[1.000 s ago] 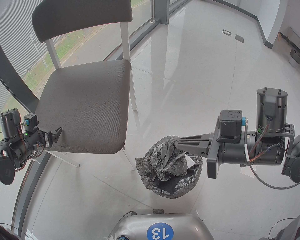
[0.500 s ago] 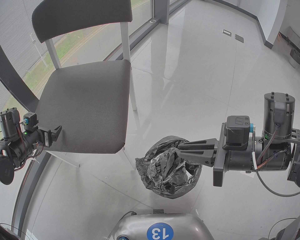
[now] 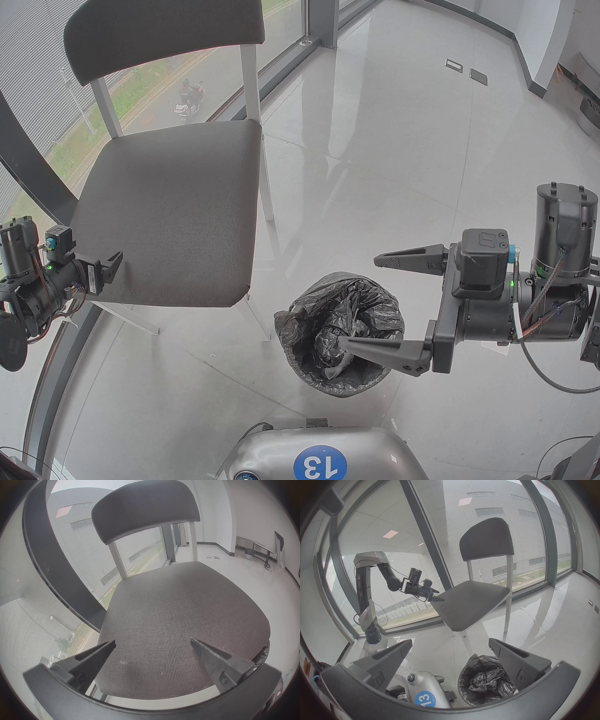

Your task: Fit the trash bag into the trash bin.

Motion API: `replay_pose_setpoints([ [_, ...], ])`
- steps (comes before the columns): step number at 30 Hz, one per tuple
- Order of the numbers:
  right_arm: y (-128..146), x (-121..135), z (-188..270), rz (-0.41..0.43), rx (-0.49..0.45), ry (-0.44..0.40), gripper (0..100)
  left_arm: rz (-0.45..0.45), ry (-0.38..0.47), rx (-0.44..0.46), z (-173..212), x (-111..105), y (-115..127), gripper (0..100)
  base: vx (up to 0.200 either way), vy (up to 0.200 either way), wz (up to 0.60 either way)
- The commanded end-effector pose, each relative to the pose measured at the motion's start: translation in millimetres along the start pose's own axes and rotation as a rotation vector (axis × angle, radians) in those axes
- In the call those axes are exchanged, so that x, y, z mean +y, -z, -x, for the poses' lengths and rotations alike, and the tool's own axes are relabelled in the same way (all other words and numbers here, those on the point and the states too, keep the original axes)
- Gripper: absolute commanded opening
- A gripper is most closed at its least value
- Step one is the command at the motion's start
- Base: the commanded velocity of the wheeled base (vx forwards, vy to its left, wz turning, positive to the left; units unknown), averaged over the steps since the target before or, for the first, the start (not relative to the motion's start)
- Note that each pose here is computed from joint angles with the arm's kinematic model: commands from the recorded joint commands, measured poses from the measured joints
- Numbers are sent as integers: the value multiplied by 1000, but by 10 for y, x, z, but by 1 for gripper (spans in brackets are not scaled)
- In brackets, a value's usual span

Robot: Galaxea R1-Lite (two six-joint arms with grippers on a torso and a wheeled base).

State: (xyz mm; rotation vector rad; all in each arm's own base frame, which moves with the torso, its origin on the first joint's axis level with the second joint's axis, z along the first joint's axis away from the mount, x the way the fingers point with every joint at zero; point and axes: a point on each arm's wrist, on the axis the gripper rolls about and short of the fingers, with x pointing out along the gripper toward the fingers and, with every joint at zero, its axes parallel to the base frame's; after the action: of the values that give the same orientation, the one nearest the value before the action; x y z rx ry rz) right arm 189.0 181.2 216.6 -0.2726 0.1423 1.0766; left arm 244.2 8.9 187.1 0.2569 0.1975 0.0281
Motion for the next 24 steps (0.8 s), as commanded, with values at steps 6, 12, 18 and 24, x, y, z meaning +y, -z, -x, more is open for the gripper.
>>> replay_pose_setpoints([
  [6,-41,-79,2,-1,-13,27,100,2,-4,-10,3,8,-26,100,0,0,0],
  [12,115,-529,217,-74,27,231,100,-8,-40,-60,4,66,-199,100,0,0,0],
  [18,357,-1130,709,-175,83,566,100,-67,-180,-56,104,193,-411,100,0,0,0],
  [24,486,-1248,1301,-215,146,776,100,-72,-196,-77,317,208,-577,100,0,0,0],
])
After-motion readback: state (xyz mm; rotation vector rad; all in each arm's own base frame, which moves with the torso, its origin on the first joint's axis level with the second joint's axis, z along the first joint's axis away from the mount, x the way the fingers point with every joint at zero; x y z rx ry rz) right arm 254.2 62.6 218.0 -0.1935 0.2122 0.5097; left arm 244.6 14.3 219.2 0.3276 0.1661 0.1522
